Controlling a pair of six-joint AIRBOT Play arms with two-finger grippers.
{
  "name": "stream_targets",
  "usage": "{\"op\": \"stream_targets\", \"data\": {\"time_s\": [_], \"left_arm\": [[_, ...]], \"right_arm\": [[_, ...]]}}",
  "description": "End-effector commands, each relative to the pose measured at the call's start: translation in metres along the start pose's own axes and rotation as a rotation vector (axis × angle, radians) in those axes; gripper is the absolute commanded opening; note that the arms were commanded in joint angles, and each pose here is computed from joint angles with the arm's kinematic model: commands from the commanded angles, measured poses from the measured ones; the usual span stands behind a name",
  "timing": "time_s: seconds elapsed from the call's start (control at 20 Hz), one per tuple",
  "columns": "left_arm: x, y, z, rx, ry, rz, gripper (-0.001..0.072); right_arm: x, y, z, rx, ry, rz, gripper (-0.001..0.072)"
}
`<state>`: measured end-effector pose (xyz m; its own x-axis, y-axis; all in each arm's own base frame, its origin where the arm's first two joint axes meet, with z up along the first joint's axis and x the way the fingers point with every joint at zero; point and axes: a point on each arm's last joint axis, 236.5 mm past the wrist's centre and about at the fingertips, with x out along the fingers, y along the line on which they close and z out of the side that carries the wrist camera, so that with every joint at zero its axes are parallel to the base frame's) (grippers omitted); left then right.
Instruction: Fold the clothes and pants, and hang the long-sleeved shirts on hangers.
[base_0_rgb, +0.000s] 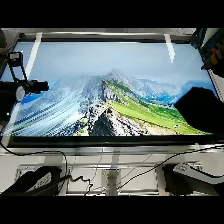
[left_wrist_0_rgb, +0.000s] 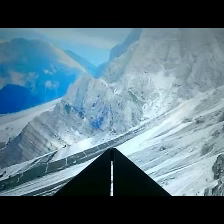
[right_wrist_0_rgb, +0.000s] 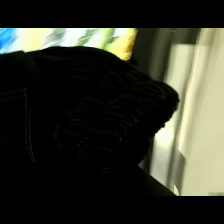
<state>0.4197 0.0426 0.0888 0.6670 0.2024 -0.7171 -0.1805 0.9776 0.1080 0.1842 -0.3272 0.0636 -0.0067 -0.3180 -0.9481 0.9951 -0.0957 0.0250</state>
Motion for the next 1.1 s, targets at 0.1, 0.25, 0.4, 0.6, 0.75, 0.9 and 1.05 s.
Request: {"op": "stream_targets", "data": {"time_s": [0.1,0.25,0.4,0.6,0.75,0.9,1.05], "left_arm": [[0.0,0.001,0.0,-0.001,0.0,0.001,0.0013],[0.0,0.001,0.0,-0.001,0.0,0.001,0.0013],[0.0,0.001,0.0,-0.001,0.0,0.001,0.0013],[0.0,0.001,0.0,-0.001,0.0,0.001,0.0013],[0.0,0.001,0.0,-0.001,0.0,0.001,0.0013],[0.0,0.001,0.0,-0.001,0.0,0.001,0.0013],[0.0,0.001,0.0,-0.001,0.0,0.001,0.0013]], "right_arm": [[-0.001,-0.051,0.005,0.24,-0.094,-0.142,0.0239],[-0.001,-0.049,0.006,0.24,-0.096,-0.135,0.0676],[-0.001,-0.047,0.008,0.238,-0.104,-0.121,0.0675],[0.001,-0.008,0.003,0.072,-0.073,0.028,0.0666],[-0.011,0.063,-0.036,-0.131,0.015,0.26,0.0149],[-0.039,0.132,-0.106,-0.496,0.05,0.447,0.0041],[-0.078,0.178,-0.215,-0.968,0.083,0.617,0.0041]]}}
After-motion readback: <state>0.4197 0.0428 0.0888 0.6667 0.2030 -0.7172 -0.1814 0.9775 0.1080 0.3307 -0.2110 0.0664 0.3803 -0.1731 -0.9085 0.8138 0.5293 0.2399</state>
